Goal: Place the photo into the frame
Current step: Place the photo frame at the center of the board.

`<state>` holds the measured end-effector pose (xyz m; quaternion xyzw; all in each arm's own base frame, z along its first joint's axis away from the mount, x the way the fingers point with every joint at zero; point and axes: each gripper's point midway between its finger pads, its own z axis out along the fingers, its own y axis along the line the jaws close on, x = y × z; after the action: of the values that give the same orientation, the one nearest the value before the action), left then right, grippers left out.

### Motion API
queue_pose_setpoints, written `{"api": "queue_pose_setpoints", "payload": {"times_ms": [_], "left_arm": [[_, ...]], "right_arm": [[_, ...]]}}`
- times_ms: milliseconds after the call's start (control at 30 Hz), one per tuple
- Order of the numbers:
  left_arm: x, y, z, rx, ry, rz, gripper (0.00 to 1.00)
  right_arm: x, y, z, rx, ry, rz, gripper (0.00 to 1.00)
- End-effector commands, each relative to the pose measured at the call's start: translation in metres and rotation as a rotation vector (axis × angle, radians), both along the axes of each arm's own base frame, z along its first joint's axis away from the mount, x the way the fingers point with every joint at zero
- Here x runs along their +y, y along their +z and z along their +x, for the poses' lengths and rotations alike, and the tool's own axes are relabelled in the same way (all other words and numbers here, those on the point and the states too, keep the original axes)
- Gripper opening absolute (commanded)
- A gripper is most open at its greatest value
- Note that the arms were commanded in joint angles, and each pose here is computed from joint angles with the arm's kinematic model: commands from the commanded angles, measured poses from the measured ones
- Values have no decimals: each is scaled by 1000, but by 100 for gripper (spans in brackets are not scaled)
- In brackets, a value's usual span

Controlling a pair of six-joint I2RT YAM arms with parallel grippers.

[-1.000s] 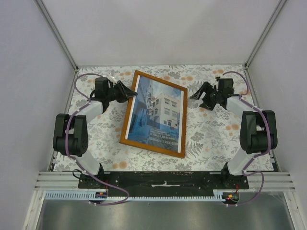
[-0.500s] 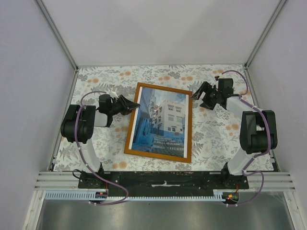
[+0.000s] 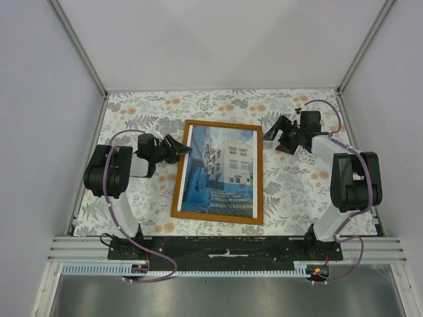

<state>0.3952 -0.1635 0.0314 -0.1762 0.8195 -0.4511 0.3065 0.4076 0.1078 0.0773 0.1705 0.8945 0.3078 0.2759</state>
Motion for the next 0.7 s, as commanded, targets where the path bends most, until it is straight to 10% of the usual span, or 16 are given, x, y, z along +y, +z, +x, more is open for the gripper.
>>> {"api": "queue_pose_setpoints", "payload": {"times_ms": [0,433,667], "left_arm": [[12,5,8,-68,29,101,57],[97,31,0,-66,329,558,64],[133,17,-53,191,426,783,52]], "right_arm": [[1,11,8,-62,19,0,93],[9,1,-3,-40,37,-23,94],[15,-13,-26,-9,18,-85,90]]}}
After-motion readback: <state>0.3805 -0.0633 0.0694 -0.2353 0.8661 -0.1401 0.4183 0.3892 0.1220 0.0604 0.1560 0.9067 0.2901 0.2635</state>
